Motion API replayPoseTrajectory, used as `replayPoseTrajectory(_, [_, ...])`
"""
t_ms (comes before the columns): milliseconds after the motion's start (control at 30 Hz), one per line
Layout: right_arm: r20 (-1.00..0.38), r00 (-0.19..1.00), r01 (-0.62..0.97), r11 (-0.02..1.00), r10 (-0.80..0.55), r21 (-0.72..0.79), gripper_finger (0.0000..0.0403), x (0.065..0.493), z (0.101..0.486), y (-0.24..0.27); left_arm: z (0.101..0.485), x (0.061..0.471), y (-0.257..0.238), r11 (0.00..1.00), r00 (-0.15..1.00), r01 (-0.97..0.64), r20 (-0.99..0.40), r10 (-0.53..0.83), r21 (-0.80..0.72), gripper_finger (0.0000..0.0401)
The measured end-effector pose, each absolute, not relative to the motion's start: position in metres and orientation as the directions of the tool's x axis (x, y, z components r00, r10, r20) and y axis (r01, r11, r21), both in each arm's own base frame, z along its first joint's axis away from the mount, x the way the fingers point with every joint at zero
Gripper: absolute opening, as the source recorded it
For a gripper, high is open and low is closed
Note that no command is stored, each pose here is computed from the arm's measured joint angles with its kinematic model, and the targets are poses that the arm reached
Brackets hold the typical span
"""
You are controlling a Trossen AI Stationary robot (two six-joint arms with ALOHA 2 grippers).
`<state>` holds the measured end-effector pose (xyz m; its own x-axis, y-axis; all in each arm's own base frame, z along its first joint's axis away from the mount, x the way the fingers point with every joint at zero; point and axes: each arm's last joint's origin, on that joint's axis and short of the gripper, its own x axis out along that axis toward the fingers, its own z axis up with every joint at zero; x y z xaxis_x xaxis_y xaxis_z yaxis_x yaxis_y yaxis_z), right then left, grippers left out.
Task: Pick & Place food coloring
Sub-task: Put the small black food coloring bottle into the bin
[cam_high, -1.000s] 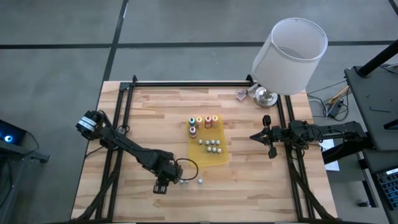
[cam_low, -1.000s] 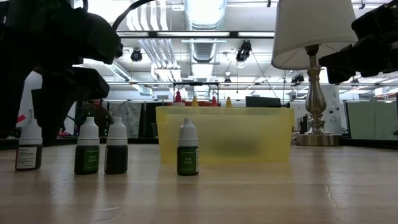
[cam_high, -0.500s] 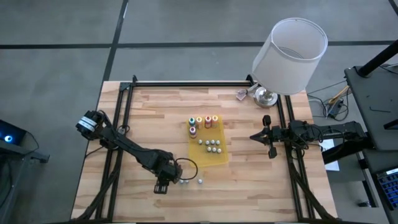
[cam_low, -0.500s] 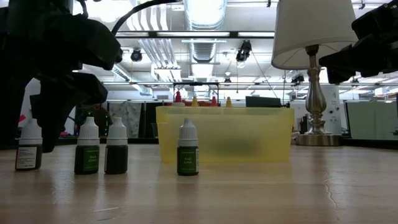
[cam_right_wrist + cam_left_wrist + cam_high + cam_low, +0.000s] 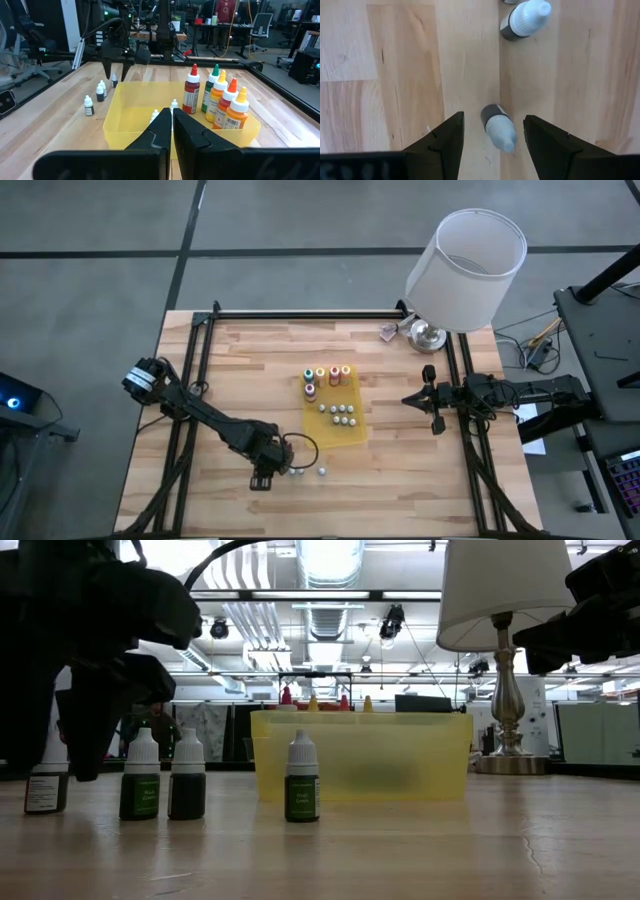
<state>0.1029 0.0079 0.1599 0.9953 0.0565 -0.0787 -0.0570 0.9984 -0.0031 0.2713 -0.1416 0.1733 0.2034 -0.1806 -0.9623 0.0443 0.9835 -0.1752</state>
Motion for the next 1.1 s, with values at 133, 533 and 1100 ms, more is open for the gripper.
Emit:
replayPoseTrajectory(133, [-0.078,0.995,-0.057,0.998,0.057,-0.003,0.0009,0.1029,0.1600,0.0079,0.1736,0.2715,-0.1417,0.983,0.204,0.036,-0.962,-0.181,-0.177,0.0177])
replayPoseTrajectory(533, [-0.079,0.995,-0.057,0.998,0.057,-0.003,0.0009,0.1029,0.1599,0.0079,0.1730,0.2707,-0.1414,0.984,0.199,0.018,-0.964,-0.179,-0.179,0.0126])
replayPoseTrajectory(1100, [-0.080,0.995,-0.057,0.998,0.057,-0.003,0.0009,0.1029,0.1598,0.0079,0.1792,0.2742,-0.1413,0.979,0.197,0.017,-0.960,-0.200,-0.201,0.0048])
